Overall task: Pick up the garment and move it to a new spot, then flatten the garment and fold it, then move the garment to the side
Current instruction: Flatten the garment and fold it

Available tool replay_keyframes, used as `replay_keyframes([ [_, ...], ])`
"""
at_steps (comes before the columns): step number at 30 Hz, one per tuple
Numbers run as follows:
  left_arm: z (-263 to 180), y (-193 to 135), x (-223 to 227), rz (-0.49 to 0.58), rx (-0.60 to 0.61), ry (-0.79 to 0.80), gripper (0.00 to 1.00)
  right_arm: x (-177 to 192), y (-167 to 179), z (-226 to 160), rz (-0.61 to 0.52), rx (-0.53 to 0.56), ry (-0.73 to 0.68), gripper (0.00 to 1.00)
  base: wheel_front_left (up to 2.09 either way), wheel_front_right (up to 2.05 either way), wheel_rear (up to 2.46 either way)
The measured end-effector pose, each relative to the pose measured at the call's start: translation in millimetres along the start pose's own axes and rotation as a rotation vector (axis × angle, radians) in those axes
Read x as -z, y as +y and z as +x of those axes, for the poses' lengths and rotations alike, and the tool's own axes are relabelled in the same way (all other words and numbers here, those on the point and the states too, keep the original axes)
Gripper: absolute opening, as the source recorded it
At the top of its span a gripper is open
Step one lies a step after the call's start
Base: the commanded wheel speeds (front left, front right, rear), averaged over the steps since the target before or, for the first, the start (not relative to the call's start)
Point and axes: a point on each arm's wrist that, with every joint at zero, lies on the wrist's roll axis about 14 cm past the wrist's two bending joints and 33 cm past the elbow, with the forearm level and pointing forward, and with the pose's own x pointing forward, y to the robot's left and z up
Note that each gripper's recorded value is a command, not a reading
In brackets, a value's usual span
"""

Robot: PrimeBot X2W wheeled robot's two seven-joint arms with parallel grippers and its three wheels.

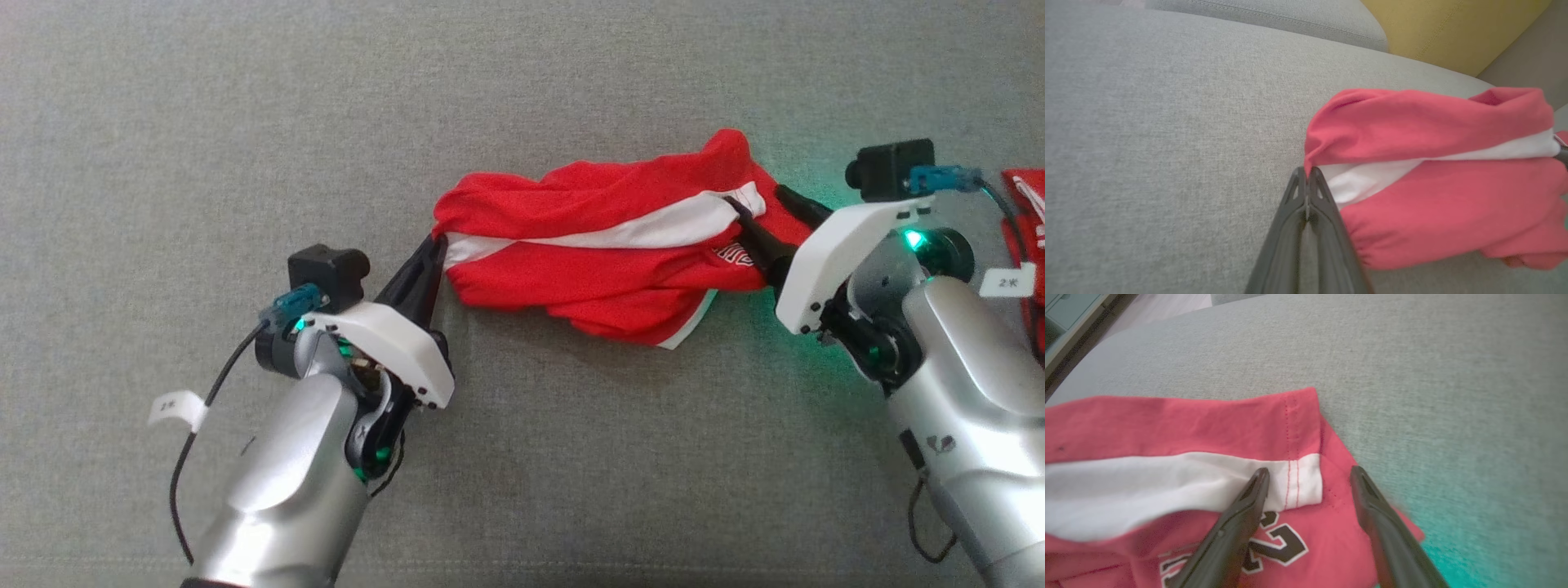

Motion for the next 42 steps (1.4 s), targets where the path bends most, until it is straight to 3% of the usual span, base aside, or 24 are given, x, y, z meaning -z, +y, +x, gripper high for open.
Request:
replay_keyframes([
  [1,1,0,-1,-0.005,0.000,-0.004,0.00,-1,1,1,0.000,-0.008,0.003,0.75,0.00,0.00,0.00],
  [2,2,0,-1,-0.007,0.001,-0.007,0.00,-2,3,2,0.004,-0.017,0.003,0.31,0.00,0.00,0.00],
  [3,3,0,-2,-0.010,0.001,-0.012,0.00,-2,4,3,0.013,-0.025,0.004,0.00,0.00,0.00,0.00],
  [12,5,-2,-9,-0.002,-0.001,-0.058,0.00,-22,-1,-7,0.018,-0.037,-0.113,0.00,0.00,0.00,0.00],
  [20,2,-16,-67,0.104,0.044,-0.240,0.00,-84,3,-43,-0.047,-0.046,-0.400,0.00,0.00,0.00,0.00],
  [25,-15,-40,-142,0.215,0.109,-0.452,0.00,-140,9,-94,-0.140,-0.023,-0.651,0.00,0.00,0.00,0.00],
  [31,-58,-78,-219,0.314,0.180,-0.652,0.00,-208,29,-188,-0.271,0.028,-0.975,0.00,0.00,0.00,0.00],
  [38,-119,-125,-295,0.397,0.244,-0.861,0.00,-236,69,-282,-0.362,0.069,-1.200,0.00,0.00,0.00,0.00],
  [42,-139,-143,-316,0.411,0.272,-0.921,0.00,-240,80,-312,-0.388,0.097,-1.245,0.00,0.00,0.00,0.00],
])
